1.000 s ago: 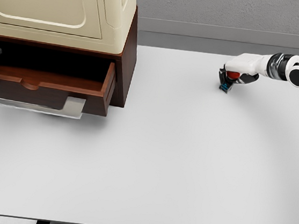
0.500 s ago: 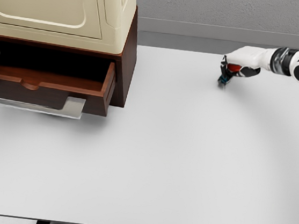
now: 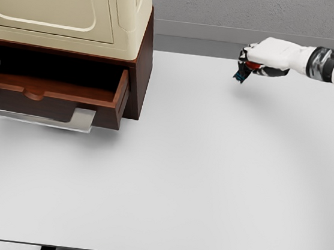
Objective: Open the cabinet drawer with left arm, and place a switch into the drawer with right arm
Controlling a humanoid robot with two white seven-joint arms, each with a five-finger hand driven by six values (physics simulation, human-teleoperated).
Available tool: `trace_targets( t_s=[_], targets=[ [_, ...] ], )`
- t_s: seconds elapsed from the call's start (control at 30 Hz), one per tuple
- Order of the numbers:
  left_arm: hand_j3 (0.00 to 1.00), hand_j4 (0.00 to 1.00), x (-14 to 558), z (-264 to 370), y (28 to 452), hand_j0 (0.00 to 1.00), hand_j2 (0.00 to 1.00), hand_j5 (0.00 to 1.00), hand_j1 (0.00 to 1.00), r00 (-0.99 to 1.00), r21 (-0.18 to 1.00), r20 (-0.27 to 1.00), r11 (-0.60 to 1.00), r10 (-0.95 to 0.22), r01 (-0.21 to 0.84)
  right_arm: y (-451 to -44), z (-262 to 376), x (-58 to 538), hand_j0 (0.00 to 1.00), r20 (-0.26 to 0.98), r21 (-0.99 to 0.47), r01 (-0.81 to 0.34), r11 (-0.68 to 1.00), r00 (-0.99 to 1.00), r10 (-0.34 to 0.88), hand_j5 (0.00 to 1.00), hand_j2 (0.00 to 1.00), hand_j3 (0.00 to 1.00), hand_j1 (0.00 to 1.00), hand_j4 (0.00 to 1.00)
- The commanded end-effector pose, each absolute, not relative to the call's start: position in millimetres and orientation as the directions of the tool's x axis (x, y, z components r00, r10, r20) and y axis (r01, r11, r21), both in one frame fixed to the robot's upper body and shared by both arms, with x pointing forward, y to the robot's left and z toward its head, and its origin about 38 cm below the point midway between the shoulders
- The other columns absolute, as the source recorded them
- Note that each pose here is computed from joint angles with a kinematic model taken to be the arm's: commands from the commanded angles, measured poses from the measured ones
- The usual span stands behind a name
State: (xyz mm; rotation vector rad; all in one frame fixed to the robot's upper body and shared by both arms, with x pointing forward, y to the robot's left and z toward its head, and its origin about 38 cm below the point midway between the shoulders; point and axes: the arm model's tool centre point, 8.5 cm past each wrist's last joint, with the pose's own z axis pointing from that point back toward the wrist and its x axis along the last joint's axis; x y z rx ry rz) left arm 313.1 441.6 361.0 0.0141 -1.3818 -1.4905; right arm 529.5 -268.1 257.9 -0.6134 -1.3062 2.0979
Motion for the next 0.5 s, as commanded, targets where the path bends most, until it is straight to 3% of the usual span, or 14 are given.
trace_targets(
  t_s=[0.0,0.17,0.47],
  targets=[
    [0.94,0.94,313,360,440,0.94,0.94,0.94,0.94,-0.444,0.722,0.609,0.228,-0.657,0.653,-263,293,513,0.42,-0.133,-0.927,-0.133,-0.35,-0.758,0.639,0.42,0.42,0.42,0.42,0.42],
    [0.94,0.94,314,359,437,0.94,0.94,0.94,0.94,-0.452,0.721,0.613,0.225,-0.648,0.655,-249,302,506,0.42,-0.157,-0.932,-0.086,-0.353,-0.781,0.605,0.42,0.42,0.42,0.42,0.42],
    [0.94,0.94,312,359,433,0.94,0.94,0.94,0.94,-0.464,0.721,0.615,0.217,-0.638,0.658,-177,304,475,0.42,-0.225,-0.913,0.04,-0.406,-0.88,0.419,0.42,0.42,0.42,0.42,0.42]
  ],
)
